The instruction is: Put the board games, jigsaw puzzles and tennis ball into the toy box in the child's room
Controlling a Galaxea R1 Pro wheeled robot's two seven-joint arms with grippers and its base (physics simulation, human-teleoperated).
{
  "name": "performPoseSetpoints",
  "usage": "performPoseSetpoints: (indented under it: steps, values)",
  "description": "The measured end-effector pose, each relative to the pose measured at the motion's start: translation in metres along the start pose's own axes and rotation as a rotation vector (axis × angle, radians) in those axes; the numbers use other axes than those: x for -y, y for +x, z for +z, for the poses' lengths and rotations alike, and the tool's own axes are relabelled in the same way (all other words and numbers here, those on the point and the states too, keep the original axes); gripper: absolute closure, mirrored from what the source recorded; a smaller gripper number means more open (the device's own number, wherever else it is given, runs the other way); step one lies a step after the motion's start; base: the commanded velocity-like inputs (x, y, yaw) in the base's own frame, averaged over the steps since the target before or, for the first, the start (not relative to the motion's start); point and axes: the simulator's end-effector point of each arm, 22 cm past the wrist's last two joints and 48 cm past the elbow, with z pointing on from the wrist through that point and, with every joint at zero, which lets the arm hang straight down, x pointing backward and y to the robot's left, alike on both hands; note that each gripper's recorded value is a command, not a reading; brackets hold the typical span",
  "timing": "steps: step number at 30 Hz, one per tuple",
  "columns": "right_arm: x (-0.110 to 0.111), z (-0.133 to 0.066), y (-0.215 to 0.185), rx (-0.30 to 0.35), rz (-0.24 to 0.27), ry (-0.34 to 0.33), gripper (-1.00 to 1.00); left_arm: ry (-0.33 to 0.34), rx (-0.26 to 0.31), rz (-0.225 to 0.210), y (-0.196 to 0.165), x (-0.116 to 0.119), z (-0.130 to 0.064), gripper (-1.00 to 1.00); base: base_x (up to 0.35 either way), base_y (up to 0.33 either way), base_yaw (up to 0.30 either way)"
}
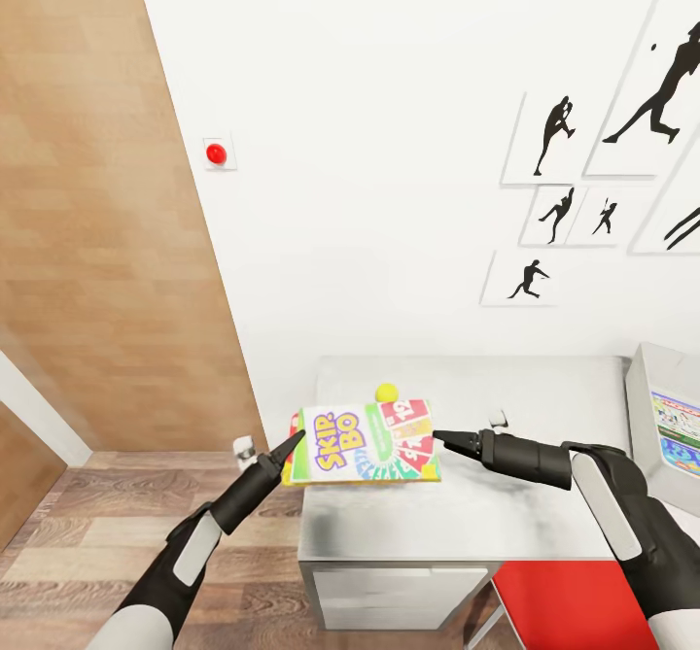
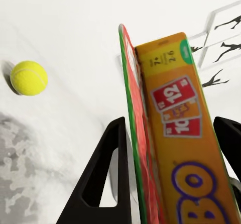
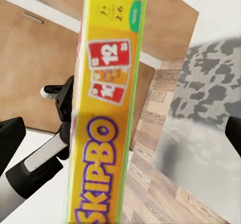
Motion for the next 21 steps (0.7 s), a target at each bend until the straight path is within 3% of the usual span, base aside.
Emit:
performPoseSetpoints:
  steps: [21]
  values:
    - [-0.0003, 0.002, 0.0007, 0.0, 0.002, -0.001, -1.0, -0.017, 0.01, 0.008, -0.0027, -0.0026, 0.0033, 1.0, 0.0, 0.0, 0.0]
